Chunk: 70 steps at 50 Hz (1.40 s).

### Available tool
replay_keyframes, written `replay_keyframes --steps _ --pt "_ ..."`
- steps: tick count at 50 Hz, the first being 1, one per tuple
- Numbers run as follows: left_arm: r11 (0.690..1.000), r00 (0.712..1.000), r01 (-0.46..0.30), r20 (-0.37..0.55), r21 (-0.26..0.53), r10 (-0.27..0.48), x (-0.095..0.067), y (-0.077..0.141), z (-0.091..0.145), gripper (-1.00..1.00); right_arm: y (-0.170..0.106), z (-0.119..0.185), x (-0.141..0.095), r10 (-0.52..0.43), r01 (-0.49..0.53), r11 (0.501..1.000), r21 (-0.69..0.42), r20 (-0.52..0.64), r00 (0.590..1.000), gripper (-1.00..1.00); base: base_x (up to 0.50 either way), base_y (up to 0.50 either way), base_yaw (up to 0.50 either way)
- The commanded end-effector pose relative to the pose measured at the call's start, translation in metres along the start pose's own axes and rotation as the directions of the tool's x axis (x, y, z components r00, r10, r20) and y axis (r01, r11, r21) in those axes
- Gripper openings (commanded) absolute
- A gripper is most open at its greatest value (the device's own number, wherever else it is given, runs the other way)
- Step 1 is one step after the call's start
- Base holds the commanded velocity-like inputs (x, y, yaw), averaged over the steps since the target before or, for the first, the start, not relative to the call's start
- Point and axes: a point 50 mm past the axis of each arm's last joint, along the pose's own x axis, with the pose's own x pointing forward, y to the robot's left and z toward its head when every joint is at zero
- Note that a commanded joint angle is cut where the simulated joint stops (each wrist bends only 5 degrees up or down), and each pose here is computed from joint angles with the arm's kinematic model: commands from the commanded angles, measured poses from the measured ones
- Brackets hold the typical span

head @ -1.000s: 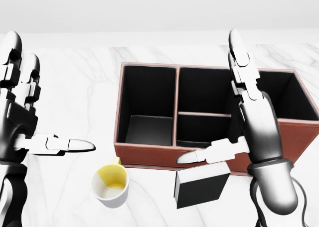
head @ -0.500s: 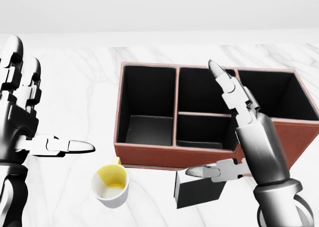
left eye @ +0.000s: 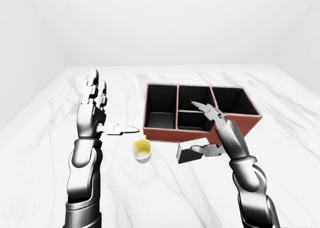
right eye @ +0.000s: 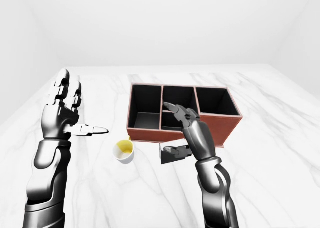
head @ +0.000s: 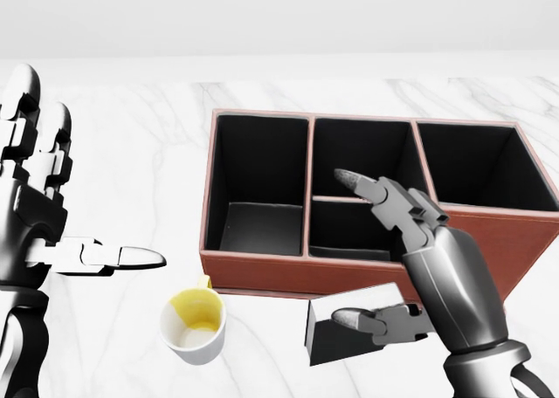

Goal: Pick up the book and place it in the caddy.

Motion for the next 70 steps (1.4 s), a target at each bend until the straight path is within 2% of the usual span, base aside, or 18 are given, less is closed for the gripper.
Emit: replay_keyframes --steps 1,7,21,30,41,51,56,70 --pt "1.0 1.0 0.0 0.003 0.0 0.0 0.0 0.0 0.001 1.0 0.007 -0.014 -0.011 0.05 -0.055 0.997 -0.056 -0.089 0.995 0.5 0.0 0.0 0.0" --pt "1.0 1.0 0.0 0.008 0.0 0.0 -0.001 0.0 0.002 1.0 0.014 -0.027 -0.02 0.081 -0.099 0.99 -0.104 -0.165 0.983 0.51 0.0 0.0 0.0" --pt "1.0 1.0 -0.005 0.016 0.002 0.005 -0.003 0.001 0.004 1.0 0.033 -0.031 -0.028 0.133 -0.164 0.977 -0.136 -0.21 0.969 0.5 0.0 0.0 0.0" --pt "1.0 1.0 -0.007 0.006 0.002 0.007 -0.004 0.003 0.002 1.0 0.045 -0.041 -0.031 0.11 -0.164 0.963 -0.214 -0.244 0.963 0.51 0.0 0.0 0.0" --pt "1.0 1.0 -0.009 -0.009 0.001 0.009 -0.004 0.004 -0.001 1.0 0.049 -0.039 -0.029 0.118 -0.174 0.953 -0.246 -0.228 0.967 0.52 0.0 0.0 0.0" --pt "1.0 1.0 -0.012 -0.018 0.004 0.012 -0.006 0.005 -0.003 1.0 0.054 -0.039 -0.026 0.092 -0.156 0.934 -0.32 -0.207 0.974 0.53 0.0 0.0 0.0" --pt "1.0 1.0 -0.012 -0.022 0.008 0.012 -0.007 0.006 -0.003 1.0 0.054 -0.038 -0.022 0.052 -0.118 0.907 -0.404 -0.172 0.984 0.53 0.0 0.0 0.0" --pt "1.0 0.999 -0.009 -0.032 0.008 0.009 -0.009 0.007 -0.006 1.0 0.076 -0.041 -0.025 0.083 -0.145 0.875 -0.462 -0.15 0.985 0.55 0.0 0.0 0.0"
